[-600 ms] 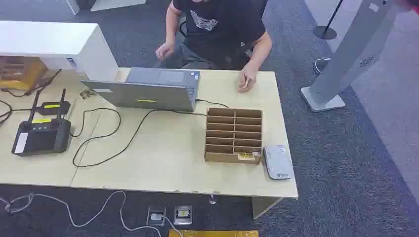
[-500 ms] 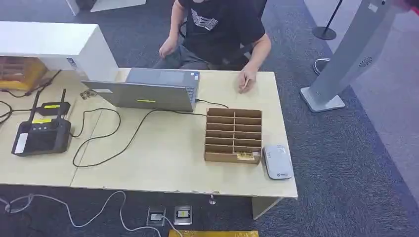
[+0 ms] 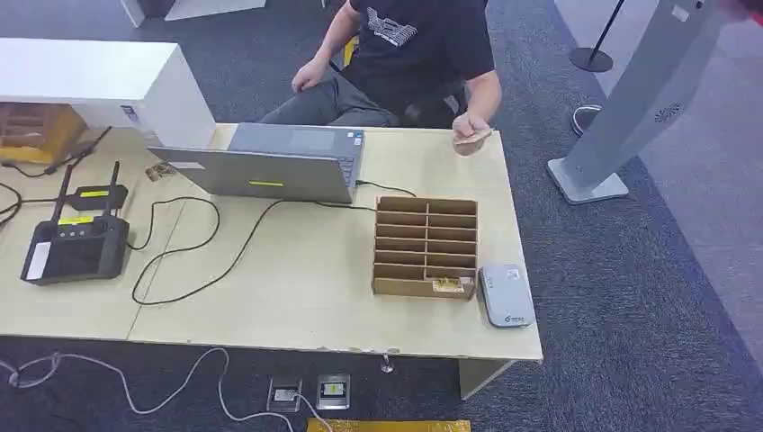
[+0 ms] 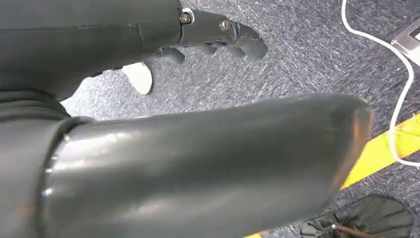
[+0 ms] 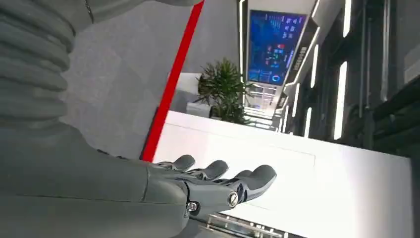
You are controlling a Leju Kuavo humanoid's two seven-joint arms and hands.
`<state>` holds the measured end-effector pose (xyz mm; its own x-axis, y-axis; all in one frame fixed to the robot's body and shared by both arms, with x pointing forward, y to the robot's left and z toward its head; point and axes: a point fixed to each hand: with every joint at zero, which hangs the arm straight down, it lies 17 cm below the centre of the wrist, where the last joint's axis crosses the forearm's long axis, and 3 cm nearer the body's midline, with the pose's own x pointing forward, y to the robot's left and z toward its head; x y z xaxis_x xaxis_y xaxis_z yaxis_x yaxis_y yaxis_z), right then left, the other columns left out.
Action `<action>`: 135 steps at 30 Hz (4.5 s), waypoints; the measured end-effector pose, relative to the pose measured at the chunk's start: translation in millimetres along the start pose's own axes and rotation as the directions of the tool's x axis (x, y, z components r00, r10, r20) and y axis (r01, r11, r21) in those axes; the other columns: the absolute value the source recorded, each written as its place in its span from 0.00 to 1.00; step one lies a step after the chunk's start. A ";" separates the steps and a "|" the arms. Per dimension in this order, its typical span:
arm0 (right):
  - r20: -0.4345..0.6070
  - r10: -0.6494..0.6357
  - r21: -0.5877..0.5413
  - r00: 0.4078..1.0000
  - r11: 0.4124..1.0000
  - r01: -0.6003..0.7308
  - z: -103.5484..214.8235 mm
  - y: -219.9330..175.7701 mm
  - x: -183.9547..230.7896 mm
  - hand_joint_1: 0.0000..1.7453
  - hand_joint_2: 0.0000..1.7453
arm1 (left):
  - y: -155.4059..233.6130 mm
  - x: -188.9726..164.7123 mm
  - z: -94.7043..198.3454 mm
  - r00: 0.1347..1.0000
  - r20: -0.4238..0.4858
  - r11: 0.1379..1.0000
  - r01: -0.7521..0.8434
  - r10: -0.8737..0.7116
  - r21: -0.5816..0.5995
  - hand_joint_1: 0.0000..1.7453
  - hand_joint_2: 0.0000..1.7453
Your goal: Pass the card to the sensor for recognition and then transmit it.
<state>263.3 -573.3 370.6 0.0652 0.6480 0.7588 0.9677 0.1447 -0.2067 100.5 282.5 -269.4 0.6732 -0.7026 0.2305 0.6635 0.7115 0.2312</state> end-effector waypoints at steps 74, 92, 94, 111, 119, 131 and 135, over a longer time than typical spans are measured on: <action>0.899 -0.018 0.415 0.438 0.354 -0.838 287.8 324.8 169.2 1.00 1.00 | -6.9 10.9 4.3 0.997 0.061 0.996 0.053 -0.049 -0.066 0.00 0.00; 0.885 0.052 0.424 0.463 0.323 -0.846 271.0 326.7 135.0 1.00 1.00 | -6.4 10.7 4.2 0.995 0.066 0.995 0.074 -0.070 -0.060 0.00 0.00; 0.883 0.058 0.425 0.465 0.321 -0.847 268.6 326.6 132.6 1.00 1.00 | -6.5 10.7 4.2 0.995 0.066 0.995 0.074 -0.070 -0.061 0.00 0.00; 0.787 0.129 0.540 0.604 0.331 -0.774 242.0 313.7 85.5 1.00 1.00 | -7.5 10.0 4.4 0.995 0.067 0.995 0.081 -0.077 -0.060 0.00 0.00; 0.737 0.200 0.588 0.646 0.282 -0.758 237.5 298.2 34.6 1.00 1.00 | -7.9 9.9 4.3 0.994 0.068 0.994 0.089 -0.085 -0.059 0.00 0.00; 0.723 0.229 0.616 0.651 0.212 -0.759 255.4 286.0 -2.5 1.00 1.00 | -5.4 10.8 3.7 0.992 0.073 0.994 0.102 -0.099 -0.045 0.00 0.00; 0.727 0.227 0.618 0.648 0.194 -0.762 261.4 286.1 -6.7 1.00 1.00 | -5.2 10.9 3.7 0.992 0.073 0.994 0.103 -0.100 -0.045 0.00 0.00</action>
<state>476.0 -340.8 144.9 0.0843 0.9964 -0.0047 -0.0125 -0.0036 -0.9999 103.2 271.1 -264.6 0.5778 -0.7685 0.2748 0.7435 0.6345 0.2113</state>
